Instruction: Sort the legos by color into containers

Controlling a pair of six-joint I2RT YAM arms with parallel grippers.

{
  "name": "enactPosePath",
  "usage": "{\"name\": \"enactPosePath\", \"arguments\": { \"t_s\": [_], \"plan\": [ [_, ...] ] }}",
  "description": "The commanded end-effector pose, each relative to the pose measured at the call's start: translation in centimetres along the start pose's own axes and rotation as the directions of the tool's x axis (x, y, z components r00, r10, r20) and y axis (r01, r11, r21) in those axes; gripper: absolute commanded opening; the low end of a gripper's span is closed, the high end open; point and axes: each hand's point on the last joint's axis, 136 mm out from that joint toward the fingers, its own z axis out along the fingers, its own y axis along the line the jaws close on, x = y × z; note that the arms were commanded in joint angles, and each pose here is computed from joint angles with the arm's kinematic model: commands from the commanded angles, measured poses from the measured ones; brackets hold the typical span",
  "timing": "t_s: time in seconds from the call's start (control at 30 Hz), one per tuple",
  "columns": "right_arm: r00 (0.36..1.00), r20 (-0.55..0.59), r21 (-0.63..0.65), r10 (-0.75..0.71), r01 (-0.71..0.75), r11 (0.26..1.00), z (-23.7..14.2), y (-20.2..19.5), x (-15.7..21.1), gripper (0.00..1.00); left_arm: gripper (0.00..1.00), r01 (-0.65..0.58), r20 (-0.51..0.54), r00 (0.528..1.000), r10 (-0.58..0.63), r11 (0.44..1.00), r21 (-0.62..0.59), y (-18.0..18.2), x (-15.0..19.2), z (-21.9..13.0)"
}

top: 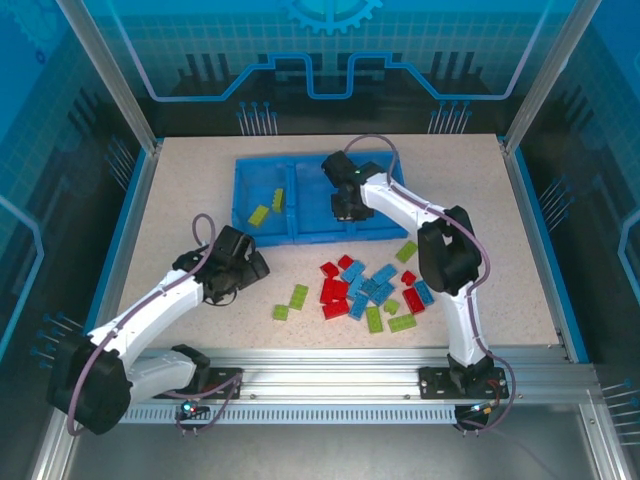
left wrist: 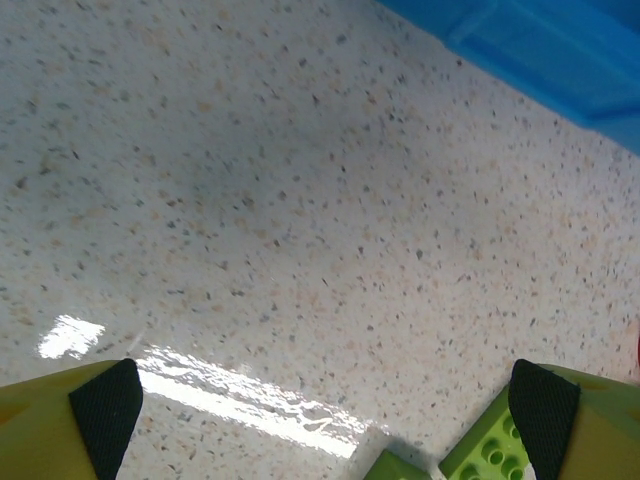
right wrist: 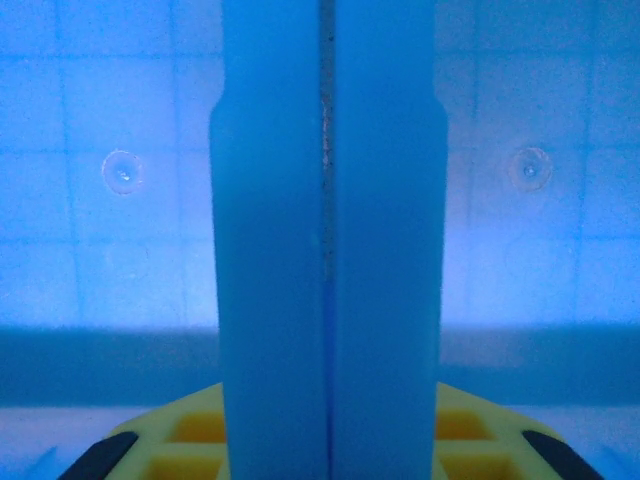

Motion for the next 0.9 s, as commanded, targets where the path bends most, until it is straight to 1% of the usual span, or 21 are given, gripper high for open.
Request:
{"name": "enactPosePath", "arguments": {
  "t_s": [0.0, 0.1, 0.13, 0.27, 0.33, 0.4, 0.47, 0.57, 0.63, 0.87],
  "plan": [
    [1.000, 0.021, -0.010, 0.020, -0.020, 1.000, -2.7, -1.0, 0.0, 0.31, 0.99, -0.001, 0.005, 1.000, 0.001, 1.000, -0.017, -0.2, 0.4, 0.1],
    [0.998, 0.066, -0.059, 0.019, -0.015, 0.998, -4.9, -1.0, -0.2, 0.64, 0.99, -0.035, -0.001, 0.999, 0.035, 0.999, -0.013, -0.5, 1.0, 0.1],
    [0.996, 0.085, -0.078, 0.015, -0.008, 0.997, -5.8, -1.0, -0.1, 0.72, 0.99, -0.046, -0.005, 0.999, 0.046, 0.999, -0.011, -0.6, 1.2, 0.2],
    [0.989, 0.145, -0.123, -0.008, 0.026, 0.992, -9.0, -1.4, 0.7, 0.76, 0.98, -0.115, -0.031, 0.993, 0.115, 0.993, -0.008, -1.1, 2.6, 0.3],
    [0.988, 0.153, -0.128, 0.001, 0.019, 0.992, -9.7, -2.3, 1.6, 0.77, 0.97, -0.153, -0.049, 0.987, 0.153, 0.988, -0.001, -1.5, 3.6, 0.4],
    [0.988, 0.151, -0.129, 0.015, 0.004, 0.992, -10.0, -3.8, 2.6, 0.77, 0.95, -0.200, -0.064, 0.978, 0.200, 0.980, 0.009, -1.8, 4.7, 0.5],
    [0.991, 0.124, -0.109, 0.041, -0.027, 0.994, -9.8, -6.0, 4.0, 0.77, 0.94, -0.253, -0.077, 0.964, 0.254, 0.967, 0.023, -2.2, 6.1, 0.6],
    [0.992, 0.092, -0.089, 0.084, -0.075, 0.993, -9.6, -8.9, 5.7, 0.76, 0.92, -0.295, -0.091, 0.951, 0.297, 0.955, 0.032, -2.4, 7.5, 0.9],
    [0.989, 0.092, -0.079, 0.113, -0.106, 0.991, -9.9, -10.6, 6.5, 0.76, 0.91, -0.308, -0.105, 0.945, 0.311, 0.951, 0.038, -2.4, 8.1, 1.2],
    [0.970, 0.117, -0.084, 0.211, -0.202, 0.976, -11.6, -15.0, 7.6, 0.76, 0.90, -0.398, -0.154, 0.904, 0.399, 0.917, 0.035, -2.7, 10.2, 2.5]
  ]
}}
